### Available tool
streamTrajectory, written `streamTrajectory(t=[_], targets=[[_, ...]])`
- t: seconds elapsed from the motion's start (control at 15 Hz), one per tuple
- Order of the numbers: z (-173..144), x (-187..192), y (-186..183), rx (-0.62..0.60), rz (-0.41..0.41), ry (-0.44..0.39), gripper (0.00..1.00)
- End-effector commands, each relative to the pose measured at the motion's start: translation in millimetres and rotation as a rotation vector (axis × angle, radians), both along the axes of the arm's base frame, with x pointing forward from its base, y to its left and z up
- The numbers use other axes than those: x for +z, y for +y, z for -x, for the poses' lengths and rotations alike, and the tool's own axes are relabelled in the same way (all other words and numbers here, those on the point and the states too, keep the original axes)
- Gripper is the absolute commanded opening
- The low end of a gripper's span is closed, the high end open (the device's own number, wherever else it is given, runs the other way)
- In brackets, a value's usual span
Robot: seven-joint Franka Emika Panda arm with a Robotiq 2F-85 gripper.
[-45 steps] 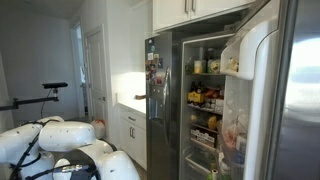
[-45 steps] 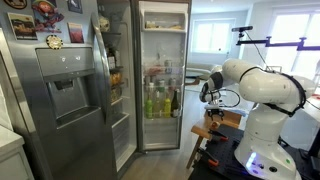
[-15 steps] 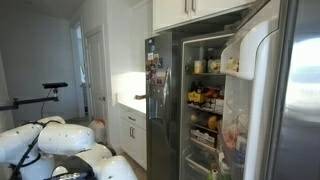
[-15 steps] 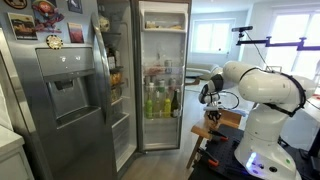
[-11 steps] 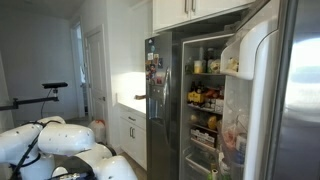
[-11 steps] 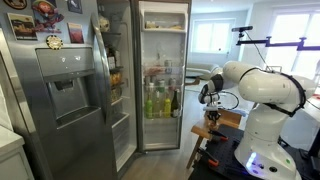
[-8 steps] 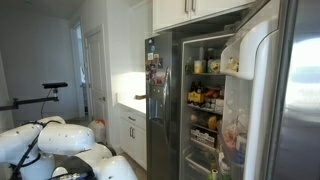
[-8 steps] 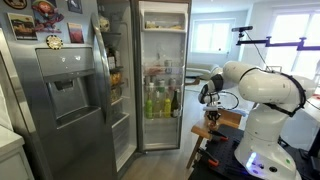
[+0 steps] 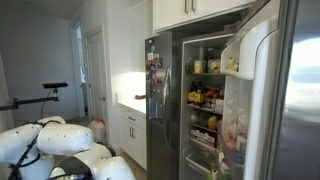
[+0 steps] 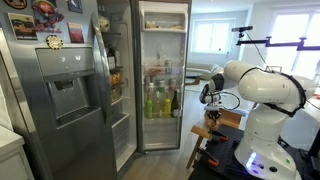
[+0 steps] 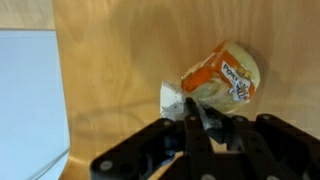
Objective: Put the plastic pack in the top right component in the refrigerator and close the component door
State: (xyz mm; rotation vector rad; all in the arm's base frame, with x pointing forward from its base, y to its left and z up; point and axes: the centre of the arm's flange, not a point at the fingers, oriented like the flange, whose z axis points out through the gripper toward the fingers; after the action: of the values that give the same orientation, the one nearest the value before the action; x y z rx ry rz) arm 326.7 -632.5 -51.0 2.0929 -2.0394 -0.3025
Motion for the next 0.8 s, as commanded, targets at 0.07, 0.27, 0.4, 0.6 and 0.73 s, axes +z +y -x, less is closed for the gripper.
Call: streamTrajectory(t=[0.07, 0.27, 0.4, 0.6, 0.73], targets=[[26.9, 21.5, 13.5, 0.039, 0.008, -0.083, 0.02], [38.7, 20.6, 18.2, 0.064, 0.024, -0.113, 0.02], [47.3, 21.3, 23.0, 0.079, 0.032, -0.13, 0.02], [62.2, 28.1, 33.1, 0.105, 0.04, -0.162, 0.02], [68.6, 38.7, 37.8, 0.113, 0.052, -0.185, 0.02]])
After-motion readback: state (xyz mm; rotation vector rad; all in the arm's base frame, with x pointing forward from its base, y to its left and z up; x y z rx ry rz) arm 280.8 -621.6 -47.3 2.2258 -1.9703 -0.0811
